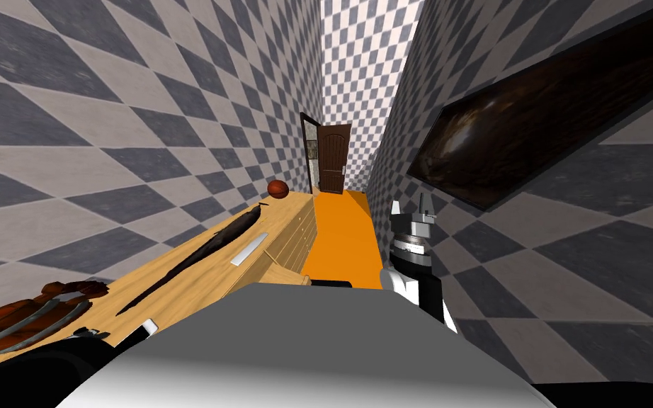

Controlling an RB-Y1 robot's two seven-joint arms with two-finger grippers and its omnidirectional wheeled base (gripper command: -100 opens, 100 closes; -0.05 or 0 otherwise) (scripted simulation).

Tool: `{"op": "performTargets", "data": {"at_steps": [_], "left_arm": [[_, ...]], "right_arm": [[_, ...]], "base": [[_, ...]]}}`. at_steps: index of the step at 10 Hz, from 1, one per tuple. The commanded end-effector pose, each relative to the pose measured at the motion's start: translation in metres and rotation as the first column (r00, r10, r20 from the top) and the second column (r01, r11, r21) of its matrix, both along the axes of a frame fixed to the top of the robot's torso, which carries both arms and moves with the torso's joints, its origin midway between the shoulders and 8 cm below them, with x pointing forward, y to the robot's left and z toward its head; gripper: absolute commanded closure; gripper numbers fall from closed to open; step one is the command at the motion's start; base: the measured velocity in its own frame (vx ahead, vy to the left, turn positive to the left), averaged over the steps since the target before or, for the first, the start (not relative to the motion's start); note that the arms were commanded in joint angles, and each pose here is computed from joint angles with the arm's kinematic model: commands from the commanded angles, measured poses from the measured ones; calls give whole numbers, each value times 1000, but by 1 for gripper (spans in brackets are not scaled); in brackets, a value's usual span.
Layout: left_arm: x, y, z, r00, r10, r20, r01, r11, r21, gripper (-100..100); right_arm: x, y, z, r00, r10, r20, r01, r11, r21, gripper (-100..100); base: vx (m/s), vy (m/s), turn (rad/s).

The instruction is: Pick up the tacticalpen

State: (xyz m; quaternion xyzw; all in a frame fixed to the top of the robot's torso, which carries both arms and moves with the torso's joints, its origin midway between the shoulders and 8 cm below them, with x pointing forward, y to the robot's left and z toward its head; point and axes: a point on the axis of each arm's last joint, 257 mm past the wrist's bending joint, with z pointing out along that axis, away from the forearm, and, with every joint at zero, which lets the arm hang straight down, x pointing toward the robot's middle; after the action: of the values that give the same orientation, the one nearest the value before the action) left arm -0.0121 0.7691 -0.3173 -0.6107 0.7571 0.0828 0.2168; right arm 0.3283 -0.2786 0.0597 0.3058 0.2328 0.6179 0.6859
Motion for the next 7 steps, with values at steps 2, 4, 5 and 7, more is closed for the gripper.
{"op": "performTargets", "data": {"at_steps": [2, 4, 5, 7], "left_arm": [[2, 0, 0, 1000, -2, 2, 2, 1000, 0, 100], [1, 0, 0, 1000, -1, 2, 1, 1000, 0, 100], [1, 0, 0, 1000, -1, 2, 1, 1000, 0, 0], [-10, -8, -2, 1000, -19, -5, 19, 1000, -11, 100]], "right_arm": [[0, 0, 0, 1000, 0, 0, 0, 1000, 0, 0], [0, 0, 0, 1000, 0, 0, 0, 1000, 0, 0], [0, 0, 0, 1000, 0, 0, 0, 1000, 0, 0], [0, 0, 0, 1000, 0, 0, 0, 1000, 0, 0]], "base": [[0, -1, -9], [0, 0, 0], [0, 0, 0], [106, 5, 144]]}}
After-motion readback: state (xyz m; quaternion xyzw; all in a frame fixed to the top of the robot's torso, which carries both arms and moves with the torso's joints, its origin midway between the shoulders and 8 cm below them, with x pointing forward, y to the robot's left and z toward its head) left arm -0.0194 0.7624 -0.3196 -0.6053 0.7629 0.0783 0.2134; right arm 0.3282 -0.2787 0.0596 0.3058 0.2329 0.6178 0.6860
